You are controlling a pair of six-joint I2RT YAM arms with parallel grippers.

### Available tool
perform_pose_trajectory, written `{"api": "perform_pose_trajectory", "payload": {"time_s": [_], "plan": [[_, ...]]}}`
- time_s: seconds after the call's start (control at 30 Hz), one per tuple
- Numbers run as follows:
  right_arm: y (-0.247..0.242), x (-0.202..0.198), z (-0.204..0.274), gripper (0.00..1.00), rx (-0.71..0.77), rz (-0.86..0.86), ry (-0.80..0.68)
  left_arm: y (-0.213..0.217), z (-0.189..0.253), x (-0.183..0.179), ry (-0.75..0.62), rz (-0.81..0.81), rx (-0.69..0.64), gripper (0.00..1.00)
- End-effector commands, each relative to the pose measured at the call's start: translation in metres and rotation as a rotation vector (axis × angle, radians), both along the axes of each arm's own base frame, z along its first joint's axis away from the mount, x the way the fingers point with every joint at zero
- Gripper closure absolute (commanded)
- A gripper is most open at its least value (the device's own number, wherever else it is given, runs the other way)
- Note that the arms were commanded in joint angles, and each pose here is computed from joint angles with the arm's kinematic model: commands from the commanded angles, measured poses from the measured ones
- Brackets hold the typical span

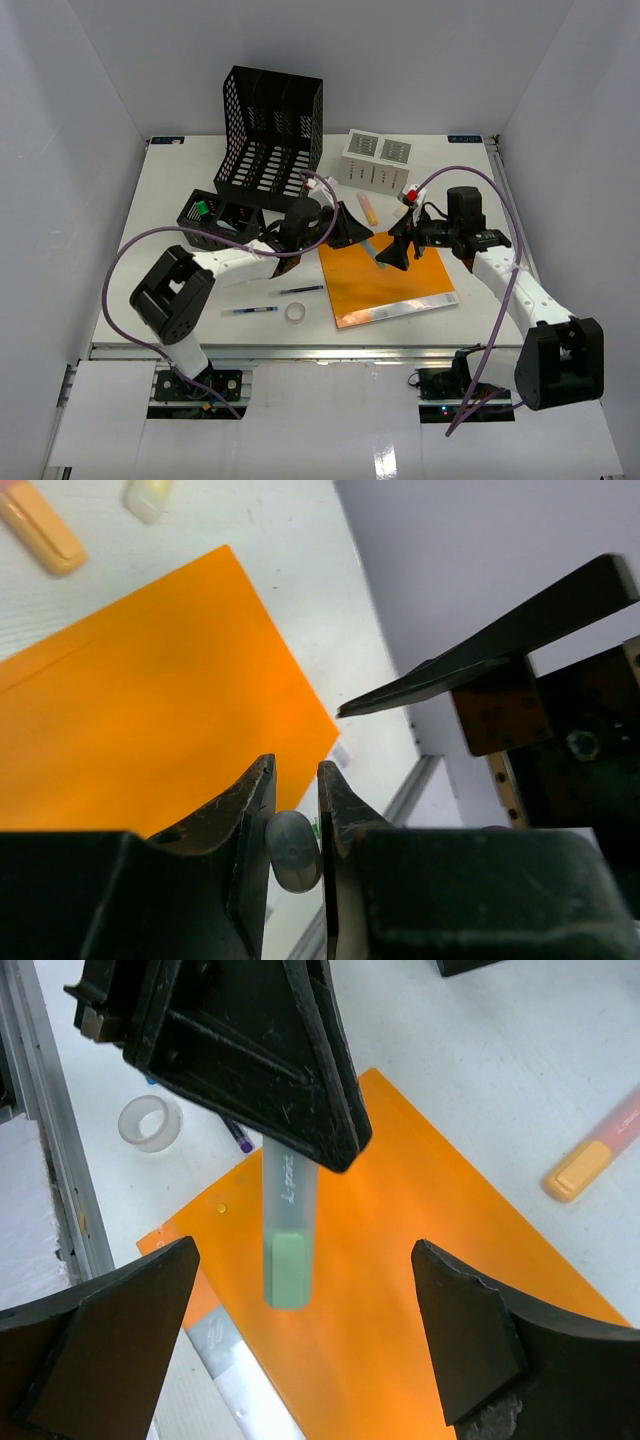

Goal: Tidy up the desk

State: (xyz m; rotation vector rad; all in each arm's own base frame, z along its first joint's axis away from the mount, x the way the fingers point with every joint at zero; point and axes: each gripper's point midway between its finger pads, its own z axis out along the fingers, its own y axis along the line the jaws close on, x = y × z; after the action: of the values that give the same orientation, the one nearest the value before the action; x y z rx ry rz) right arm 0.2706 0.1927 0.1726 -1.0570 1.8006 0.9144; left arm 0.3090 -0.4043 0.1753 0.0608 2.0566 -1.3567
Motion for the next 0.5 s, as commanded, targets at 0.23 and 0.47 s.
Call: {"api": "perform_pose_trajectory", "payload": {"time_s": [0.23,0.47], "plan": [[-0.012,-0.012,0.025,0.05,0.077,0.065,-0.099,0.175,0.056,0.042,-0.229,0.370,0.438,1.00],[-0.015,-0.009,0.015,0.05,0.059,0.043,-0.071,0.303,0.082,0.080,-0.270,0.664,0.637,1.00]]}}
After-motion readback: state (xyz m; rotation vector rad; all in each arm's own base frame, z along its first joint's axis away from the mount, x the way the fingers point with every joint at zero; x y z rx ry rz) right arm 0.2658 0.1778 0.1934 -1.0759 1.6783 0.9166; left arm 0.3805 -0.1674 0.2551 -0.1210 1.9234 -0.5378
